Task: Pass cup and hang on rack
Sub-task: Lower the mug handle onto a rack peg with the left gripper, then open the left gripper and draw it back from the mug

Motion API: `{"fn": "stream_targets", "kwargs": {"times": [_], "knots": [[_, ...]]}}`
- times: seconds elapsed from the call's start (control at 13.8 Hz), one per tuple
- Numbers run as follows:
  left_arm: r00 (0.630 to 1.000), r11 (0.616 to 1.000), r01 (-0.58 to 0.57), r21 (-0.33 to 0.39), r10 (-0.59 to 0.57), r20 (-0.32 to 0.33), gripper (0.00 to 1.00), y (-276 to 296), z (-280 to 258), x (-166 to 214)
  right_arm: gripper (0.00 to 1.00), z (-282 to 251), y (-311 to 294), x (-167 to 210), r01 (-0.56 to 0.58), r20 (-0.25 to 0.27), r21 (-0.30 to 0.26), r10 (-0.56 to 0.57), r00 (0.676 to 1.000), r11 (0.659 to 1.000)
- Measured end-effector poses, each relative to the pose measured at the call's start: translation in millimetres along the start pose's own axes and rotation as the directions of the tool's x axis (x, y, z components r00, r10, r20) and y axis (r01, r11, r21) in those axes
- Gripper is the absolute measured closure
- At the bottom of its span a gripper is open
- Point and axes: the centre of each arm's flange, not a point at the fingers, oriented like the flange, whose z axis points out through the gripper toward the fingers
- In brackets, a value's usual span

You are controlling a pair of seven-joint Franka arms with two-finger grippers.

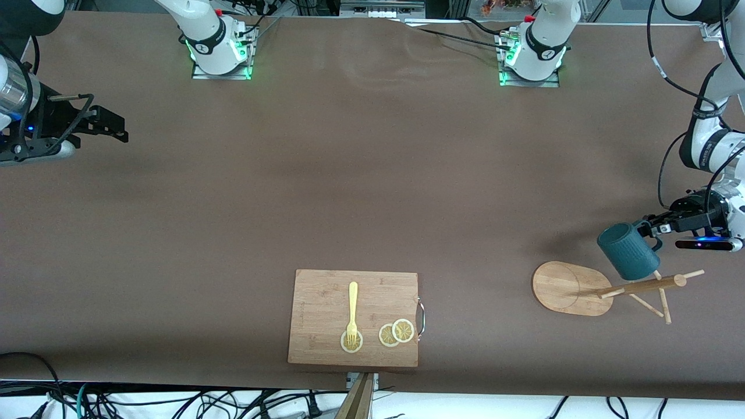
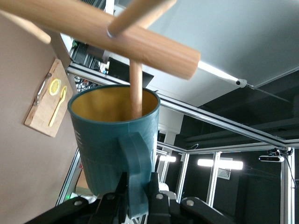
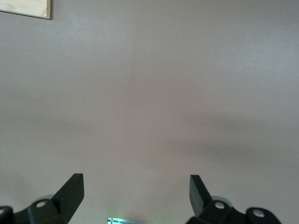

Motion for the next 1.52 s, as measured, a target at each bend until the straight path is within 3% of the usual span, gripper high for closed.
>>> {"fn": "stream_targets", "kwargs": {"times": [0.94,1.09,1.23,1.52], "knots": [[0.999,1.0,-0.023,-0.009,0.022,-0.029,0.81,-7,-17,17,0.0,3,-2,3,-0.001,-0.003,0.005,0.001,1.0,1.0],[0.999,1.0,-0.023,-0.013,0.022,-0.033,0.68,-9,-18,18,0.0,3,-2,3,0.0,-0.003,0.006,0.0,1.0,1.0],[0.999,1.0,-0.029,-0.011,0.029,-0.031,0.63,-7,-18,19,0.0,3,-2,3,0.0,-0.003,0.006,0.0,1.0,1.0],[0.997,0.991,-0.069,0.113,0.064,0.048,0.23,-1,-17,11,0.0,3,-3,3,0.001,-0.003,0.006,-0.001,1.0,1.0]]}}
